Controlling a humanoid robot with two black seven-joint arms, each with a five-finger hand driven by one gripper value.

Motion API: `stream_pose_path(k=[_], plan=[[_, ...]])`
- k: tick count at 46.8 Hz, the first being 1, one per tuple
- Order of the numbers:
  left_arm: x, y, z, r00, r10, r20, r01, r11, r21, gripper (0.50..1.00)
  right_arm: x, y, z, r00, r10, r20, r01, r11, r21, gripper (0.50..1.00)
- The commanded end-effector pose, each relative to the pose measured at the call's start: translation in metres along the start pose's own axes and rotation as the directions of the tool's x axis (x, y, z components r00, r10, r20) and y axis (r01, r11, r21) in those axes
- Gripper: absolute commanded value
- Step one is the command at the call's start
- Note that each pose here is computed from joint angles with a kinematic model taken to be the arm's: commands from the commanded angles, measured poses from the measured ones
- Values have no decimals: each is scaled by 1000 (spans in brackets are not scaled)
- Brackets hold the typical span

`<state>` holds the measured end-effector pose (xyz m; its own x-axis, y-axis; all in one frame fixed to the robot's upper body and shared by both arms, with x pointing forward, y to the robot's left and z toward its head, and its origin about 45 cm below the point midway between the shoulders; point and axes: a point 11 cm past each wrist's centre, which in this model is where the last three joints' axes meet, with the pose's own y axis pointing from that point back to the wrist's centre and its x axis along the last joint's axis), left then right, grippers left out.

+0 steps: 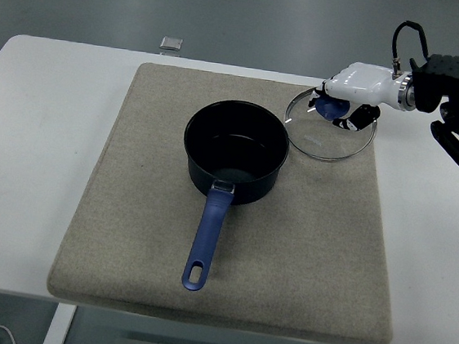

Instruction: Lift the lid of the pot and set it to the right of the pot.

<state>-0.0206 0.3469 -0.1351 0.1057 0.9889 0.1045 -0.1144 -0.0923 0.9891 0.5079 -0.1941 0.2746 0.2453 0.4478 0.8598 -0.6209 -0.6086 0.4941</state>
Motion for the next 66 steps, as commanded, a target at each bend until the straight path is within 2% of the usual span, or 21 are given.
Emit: stream_pose_path(k=[1,13,28,53,66], plan=[[0,0,0,1000,0,0,0,1000,0,1000,-1,-1,-1,1000,5,14,-6,1000,2,500],[0,0,0,1000,0,0,0,1000,0,1000,-12,-3,-4,998,7,57,-8,1000,6,500],[0,0,0,1000,0,0,0,1000,0,1000,-13,-7,-9,996,24,91,-26,1000,17,500],[0,0,0,1000,0,0,0,1000,0,1000,-17,-8,-10,993,42,106,-44,999,16,500],[0,0,0,1000,0,1,0,1000,0,1000,-28,-9,-12,993,34,117,-36,999,16,500]])
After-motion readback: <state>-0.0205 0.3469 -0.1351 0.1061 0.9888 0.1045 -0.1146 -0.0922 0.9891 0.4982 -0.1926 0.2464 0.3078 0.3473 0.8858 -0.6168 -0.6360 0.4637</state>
